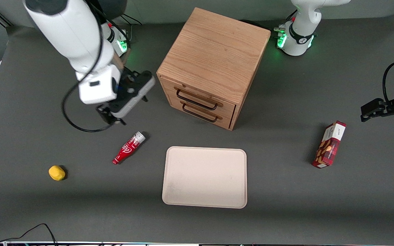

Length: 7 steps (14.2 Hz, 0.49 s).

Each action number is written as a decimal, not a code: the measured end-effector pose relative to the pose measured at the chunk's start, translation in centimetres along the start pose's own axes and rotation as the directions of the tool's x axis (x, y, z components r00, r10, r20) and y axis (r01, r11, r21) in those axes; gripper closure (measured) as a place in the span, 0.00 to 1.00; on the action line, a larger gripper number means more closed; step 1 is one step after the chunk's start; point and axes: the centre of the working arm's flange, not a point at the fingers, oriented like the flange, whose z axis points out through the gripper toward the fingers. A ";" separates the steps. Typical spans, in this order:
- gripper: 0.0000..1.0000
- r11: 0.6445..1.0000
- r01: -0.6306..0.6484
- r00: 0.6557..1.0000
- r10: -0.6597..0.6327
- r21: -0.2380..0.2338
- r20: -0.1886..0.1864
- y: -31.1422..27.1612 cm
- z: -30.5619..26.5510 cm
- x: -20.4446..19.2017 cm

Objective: Open upper drawer
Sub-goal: 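Move the right gripper toward the upper drawer's black handle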

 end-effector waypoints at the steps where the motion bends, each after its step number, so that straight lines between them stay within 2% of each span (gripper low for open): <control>1: 0.00 0.998 -0.005 1.000 0.006 0.057 -0.017 0.0 1.3 0.6; 5: 0.00 0.972 0.036 0.997 -0.020 0.231 -0.070 -0.5 5.8 2.4; 7: 0.00 0.951 0.054 0.996 -0.031 0.304 -0.081 -1.0 7.5 3.0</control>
